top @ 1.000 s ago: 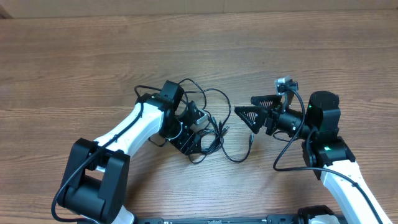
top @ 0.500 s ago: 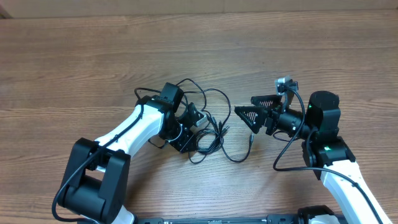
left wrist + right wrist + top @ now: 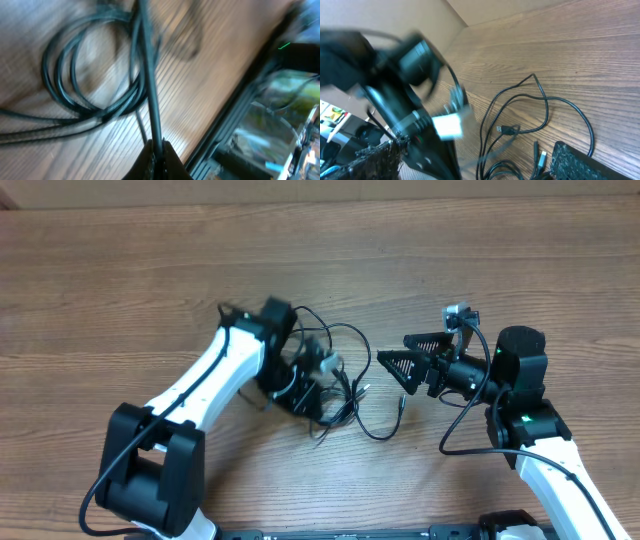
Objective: Untangle cables
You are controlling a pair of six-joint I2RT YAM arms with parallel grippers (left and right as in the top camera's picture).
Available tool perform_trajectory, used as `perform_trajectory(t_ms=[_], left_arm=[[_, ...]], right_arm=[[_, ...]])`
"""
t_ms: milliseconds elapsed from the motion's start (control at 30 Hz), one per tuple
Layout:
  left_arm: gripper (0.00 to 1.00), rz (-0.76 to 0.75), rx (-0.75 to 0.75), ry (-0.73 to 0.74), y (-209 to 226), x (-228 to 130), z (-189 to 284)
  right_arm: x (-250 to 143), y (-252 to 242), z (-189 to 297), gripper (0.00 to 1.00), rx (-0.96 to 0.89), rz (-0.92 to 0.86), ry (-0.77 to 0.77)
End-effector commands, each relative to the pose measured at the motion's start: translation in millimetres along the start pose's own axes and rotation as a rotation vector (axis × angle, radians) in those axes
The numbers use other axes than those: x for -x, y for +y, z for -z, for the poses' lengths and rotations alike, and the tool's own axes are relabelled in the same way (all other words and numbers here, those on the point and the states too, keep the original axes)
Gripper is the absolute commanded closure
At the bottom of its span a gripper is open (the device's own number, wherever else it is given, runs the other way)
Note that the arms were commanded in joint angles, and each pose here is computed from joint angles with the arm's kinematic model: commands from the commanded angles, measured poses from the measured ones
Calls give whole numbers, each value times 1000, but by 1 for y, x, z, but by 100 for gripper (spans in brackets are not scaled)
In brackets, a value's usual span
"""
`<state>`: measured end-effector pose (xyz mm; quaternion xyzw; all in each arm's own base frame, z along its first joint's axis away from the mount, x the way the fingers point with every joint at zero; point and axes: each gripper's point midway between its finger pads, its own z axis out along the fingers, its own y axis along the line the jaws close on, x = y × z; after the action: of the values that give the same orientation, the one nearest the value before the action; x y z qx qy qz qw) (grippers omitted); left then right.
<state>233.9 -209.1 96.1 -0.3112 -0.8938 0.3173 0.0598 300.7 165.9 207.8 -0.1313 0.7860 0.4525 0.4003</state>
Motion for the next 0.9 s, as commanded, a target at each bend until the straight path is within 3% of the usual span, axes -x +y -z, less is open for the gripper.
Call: perform_trajectory(t_ms=[0, 167, 267, 400, 500, 633, 867], left_arm=[[96, -115, -141, -175, -63, 53, 61], [96, -268, -218, -357, -129, 88, 136], [96, -281, -198, -443, -144, 101, 169], [96, -227, -185, -585, -154, 114, 223], [96, -170, -300, -682, -170, 119, 266], [96, -152, -456, -684, -188, 116, 285], [96, -110, -444, -701, -180, 119, 290]], right_arm=[[4, 0, 1, 5, -9, 3, -8], [0, -1, 1, 5, -14, -10, 5], [0, -1, 2, 5, -14, -10, 5], [-1, -1, 1, 5, -14, -11, 7], [-1, -1, 2, 5, -14, -11, 6], [-1, -2, 2, 5, -15, -11, 6], [0, -3, 2, 5, -22, -11, 4]])
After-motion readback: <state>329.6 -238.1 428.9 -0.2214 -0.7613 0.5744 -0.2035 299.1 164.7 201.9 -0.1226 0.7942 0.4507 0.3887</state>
